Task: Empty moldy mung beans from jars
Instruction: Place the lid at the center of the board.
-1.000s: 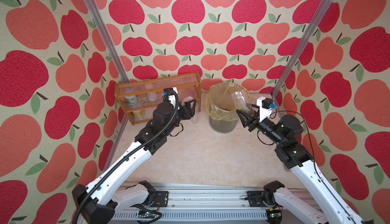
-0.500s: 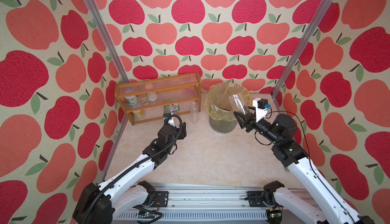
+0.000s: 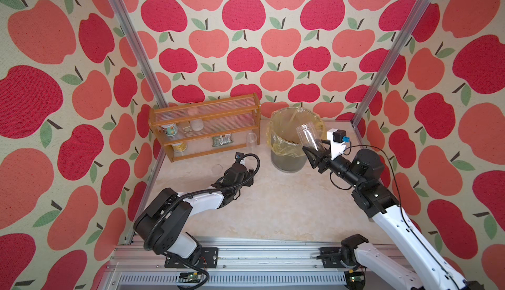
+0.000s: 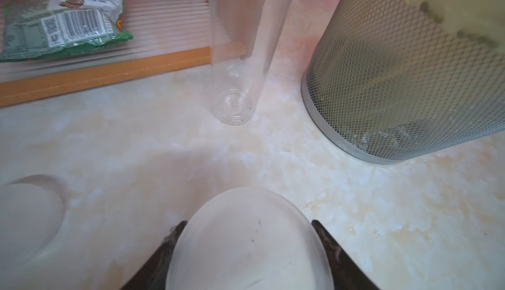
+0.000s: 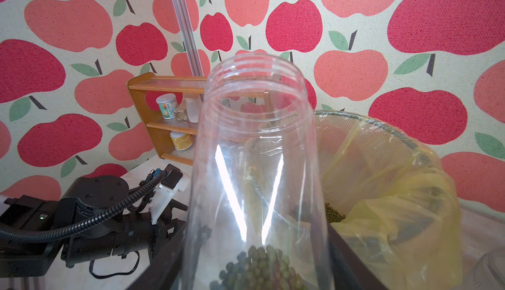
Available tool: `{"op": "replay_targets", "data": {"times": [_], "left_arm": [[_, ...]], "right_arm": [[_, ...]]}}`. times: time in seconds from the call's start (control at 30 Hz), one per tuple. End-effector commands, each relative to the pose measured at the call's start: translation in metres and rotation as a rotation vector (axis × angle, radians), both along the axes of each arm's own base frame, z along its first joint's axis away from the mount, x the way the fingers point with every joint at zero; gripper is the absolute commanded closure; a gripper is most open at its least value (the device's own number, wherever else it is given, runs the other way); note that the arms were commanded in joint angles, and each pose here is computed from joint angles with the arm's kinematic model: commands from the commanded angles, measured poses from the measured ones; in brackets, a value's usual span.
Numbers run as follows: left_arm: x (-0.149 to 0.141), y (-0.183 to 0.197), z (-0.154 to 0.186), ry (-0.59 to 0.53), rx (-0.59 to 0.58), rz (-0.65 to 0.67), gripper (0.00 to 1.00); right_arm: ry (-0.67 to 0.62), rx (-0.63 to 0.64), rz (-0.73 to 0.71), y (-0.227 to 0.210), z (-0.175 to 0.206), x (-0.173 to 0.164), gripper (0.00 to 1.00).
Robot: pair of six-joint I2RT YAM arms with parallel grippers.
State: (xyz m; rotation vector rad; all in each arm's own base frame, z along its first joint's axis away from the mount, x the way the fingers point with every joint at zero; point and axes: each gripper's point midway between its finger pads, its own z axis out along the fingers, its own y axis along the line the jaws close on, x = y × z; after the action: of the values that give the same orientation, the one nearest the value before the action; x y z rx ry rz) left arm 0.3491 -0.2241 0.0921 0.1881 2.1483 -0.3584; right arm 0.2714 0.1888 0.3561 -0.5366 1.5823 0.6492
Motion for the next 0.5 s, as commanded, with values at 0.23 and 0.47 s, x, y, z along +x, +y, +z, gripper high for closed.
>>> {"op": "replay_targets", "data": {"times": [0.23, 0.47], "left_arm": [[0.021, -0.025, -0.018, 0.009, 0.065, -0.067, 0.47], [0.027, -0.027, -0.036, 0.042, 0.061, -0.062, 0.44]], "right_arm": [[0.024, 0.02, -0.051, -0.009, -0.002, 0.004, 0.63], [0.042, 0.017, -0.065, -0.012, -0.007, 0.006, 0.63]]}}
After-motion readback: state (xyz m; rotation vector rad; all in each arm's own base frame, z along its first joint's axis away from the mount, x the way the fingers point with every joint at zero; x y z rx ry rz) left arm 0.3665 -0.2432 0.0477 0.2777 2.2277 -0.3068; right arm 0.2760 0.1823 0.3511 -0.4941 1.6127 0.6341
